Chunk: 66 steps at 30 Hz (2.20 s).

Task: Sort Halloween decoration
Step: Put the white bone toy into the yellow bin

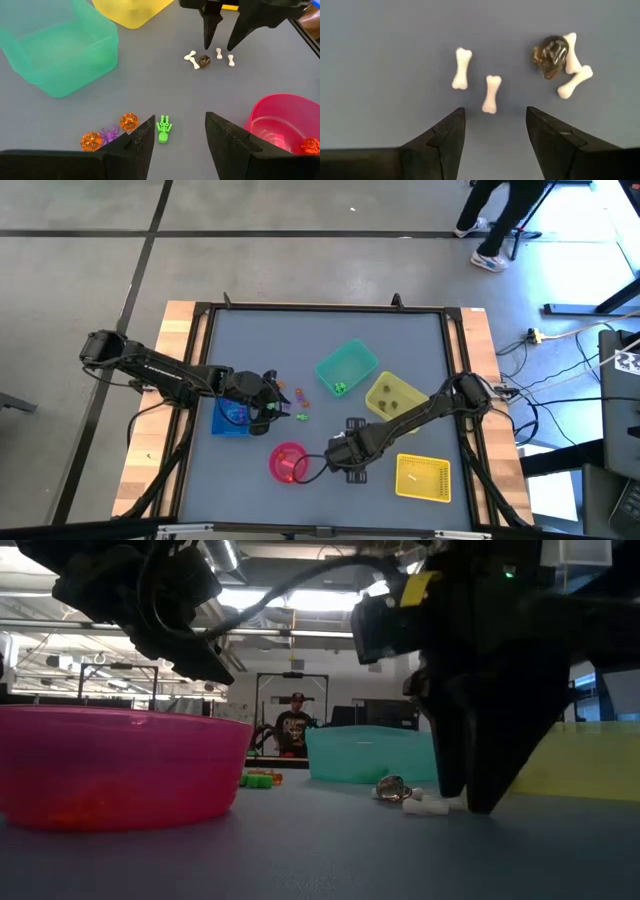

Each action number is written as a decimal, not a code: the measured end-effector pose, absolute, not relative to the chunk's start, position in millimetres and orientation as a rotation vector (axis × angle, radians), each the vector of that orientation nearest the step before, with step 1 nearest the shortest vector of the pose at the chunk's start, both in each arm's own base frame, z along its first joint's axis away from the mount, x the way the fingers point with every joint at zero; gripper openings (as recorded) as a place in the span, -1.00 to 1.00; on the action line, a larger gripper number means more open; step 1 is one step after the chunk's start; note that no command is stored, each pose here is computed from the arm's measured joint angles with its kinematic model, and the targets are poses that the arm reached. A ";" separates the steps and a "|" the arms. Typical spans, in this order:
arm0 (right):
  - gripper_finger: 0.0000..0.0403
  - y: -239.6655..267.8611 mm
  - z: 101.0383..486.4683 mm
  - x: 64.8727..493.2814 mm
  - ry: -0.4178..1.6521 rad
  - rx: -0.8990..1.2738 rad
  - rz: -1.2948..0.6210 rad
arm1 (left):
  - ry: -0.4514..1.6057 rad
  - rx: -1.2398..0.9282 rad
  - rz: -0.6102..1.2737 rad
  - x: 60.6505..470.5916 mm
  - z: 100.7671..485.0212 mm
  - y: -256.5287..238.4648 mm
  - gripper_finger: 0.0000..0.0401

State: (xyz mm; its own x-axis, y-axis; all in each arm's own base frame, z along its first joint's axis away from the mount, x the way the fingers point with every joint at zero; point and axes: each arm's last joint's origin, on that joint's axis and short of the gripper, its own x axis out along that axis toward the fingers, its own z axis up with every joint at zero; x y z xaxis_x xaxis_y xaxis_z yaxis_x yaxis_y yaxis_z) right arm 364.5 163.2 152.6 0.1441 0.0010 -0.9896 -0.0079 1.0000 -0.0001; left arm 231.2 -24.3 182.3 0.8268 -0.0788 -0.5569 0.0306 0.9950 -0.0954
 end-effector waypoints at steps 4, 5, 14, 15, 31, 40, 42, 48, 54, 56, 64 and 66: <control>0.03 162.4 148.5 363.2 1.425 -0.005 0.007 | 0.595 -0.084 -0.058 231.2 182.3 -24.3 -0.22; 0.03 162.5 148.5 363.5 1.421 -0.004 0.008 | 0.595 -0.084 -0.058 231.2 182.3 -24.3 -0.22; 0.03 163.3 148.6 365.2 1.402 0.000 0.015 | 0.595 -0.084 -0.058 231.2 182.3 -24.3 -0.22; 0.03 163.3 148.6 365.2 1.402 0.000 0.015 | 0.595 -0.084 -0.058 231.2 182.3 -24.3 -0.22; -0.31 163.4 148.6 365.5 1.399 0.001 0.016 | 0.594 -0.084 -0.058 231.2 182.4 -24.3 -0.22; -0.54 163.3 148.6 365.2 1.401 0.000 0.015 | 0.594 -0.084 -0.058 231.2 182.4 -24.3 -0.22; -0.57 163.3 148.6 365.2 1.402 0.000 0.015 | 0.594 -0.084 -0.058 231.2 182.4 -24.3 -0.22; -0.67 163.2 148.5 365.1 1.402 0.000 0.015 | 0.594 -0.084 -0.058 231.2 182.4 -24.3 -0.22; -0.79 163.2 148.5 365.1 1.402 0.000 0.014 | 0.595 -0.083 -0.058 231.2 182.4 -24.4 -0.22; -0.83 163.2 148.6 365.2 1.402 0.000 0.014 | 0.594 -0.083 -0.058 231.2 182.4 -24.3 -0.22; -0.89 163.3 149.0 365.2 1.402 0.000 0.014 | 0.594 -0.083 -0.058 231.2 182.4 -24.4 -0.22; -0.88 163.3 149.0 365.2 1.402 0.000 0.014 | 0.594 -0.083 -0.058 231.2 182.4 -24.4 -0.22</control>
State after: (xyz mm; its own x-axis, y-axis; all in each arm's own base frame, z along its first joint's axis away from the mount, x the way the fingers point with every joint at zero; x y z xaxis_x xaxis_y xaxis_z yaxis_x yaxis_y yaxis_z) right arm 365.2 163.3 149.0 0.1680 0.0097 -0.9857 -0.0096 0.9999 0.0082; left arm 231.2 -24.4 182.4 0.8270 -0.0790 -0.5566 0.0309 0.9950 -0.0953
